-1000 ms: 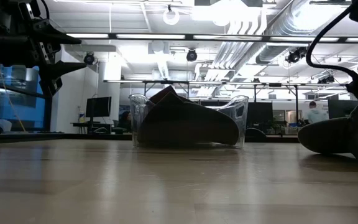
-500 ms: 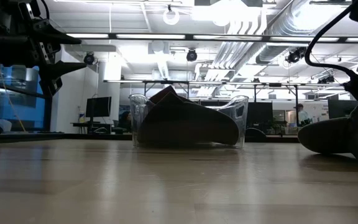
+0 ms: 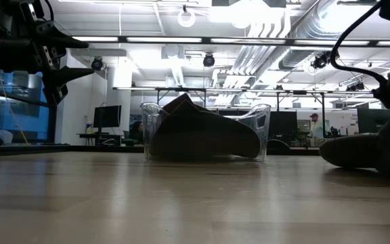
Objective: Pick & Place hat
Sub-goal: Put the black cap into the bottom transparent bin
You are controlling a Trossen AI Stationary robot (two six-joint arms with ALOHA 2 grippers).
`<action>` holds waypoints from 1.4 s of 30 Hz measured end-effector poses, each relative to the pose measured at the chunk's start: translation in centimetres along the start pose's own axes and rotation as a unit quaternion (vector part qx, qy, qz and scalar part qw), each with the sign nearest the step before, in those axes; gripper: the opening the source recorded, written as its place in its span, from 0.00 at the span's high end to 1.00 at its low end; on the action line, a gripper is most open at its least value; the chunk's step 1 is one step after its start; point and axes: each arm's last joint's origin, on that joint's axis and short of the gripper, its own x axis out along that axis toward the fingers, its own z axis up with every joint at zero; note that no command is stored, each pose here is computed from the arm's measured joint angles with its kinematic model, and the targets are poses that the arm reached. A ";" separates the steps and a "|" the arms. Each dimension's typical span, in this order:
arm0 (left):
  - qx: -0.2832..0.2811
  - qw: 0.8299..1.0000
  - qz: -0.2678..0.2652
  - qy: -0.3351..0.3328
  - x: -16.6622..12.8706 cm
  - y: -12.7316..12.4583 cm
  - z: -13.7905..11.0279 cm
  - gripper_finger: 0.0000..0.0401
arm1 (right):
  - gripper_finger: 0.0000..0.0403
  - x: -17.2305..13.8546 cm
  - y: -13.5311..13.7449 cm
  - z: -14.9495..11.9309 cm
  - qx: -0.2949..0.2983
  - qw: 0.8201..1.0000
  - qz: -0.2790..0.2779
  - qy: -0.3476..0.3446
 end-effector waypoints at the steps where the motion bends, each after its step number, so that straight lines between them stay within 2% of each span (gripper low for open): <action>1: 0.000 1.000 0.000 0.000 0.0 0.0 0.0 0.46 | 0.83 0.0 0.1 0.0 0.000 1.000 0.005 -0.002; 5: 0.000 1.000 0.000 0.000 0.0 0.0 0.0 0.46 | 0.97 0.0 0.4 0.0 -0.001 1.000 0.022 -0.003; 9: 0.000 1.000 0.000 0.000 0.0 0.0 0.0 0.46 | 0.98 0.0 0.8 -0.1 -0.002 0.999 0.041 0.005; 15: 0.000 1.000 0.000 0.000 0.0 0.0 0.0 0.46 | 0.99 -0.2 1.9 -0.4 -0.012 0.995 0.102 -0.001; 20: 0.000 1.000 0.000 0.000 0.0 0.0 0.0 0.46 | 0.99 -0.5 2.7 -0.5 -0.007 0.989 0.144 -0.026; 30: 0.000 1.000 0.000 0.000 0.0 0.0 0.0 0.46 | 0.99 -3.8 5.3 -0.9 0.009 0.967 0.229 -0.112; 35: 0.000 1.000 0.000 0.000 0.0 0.0 0.0 0.46 | 0.99 -6.0 6.7 -1.3 0.018 0.940 0.286 -0.186; 42: 0.000 1.000 0.000 0.000 0.0 0.0 0.0 0.46 | 0.99 -8.6 9.4 -0.6 0.041 0.875 0.374 -0.305</action>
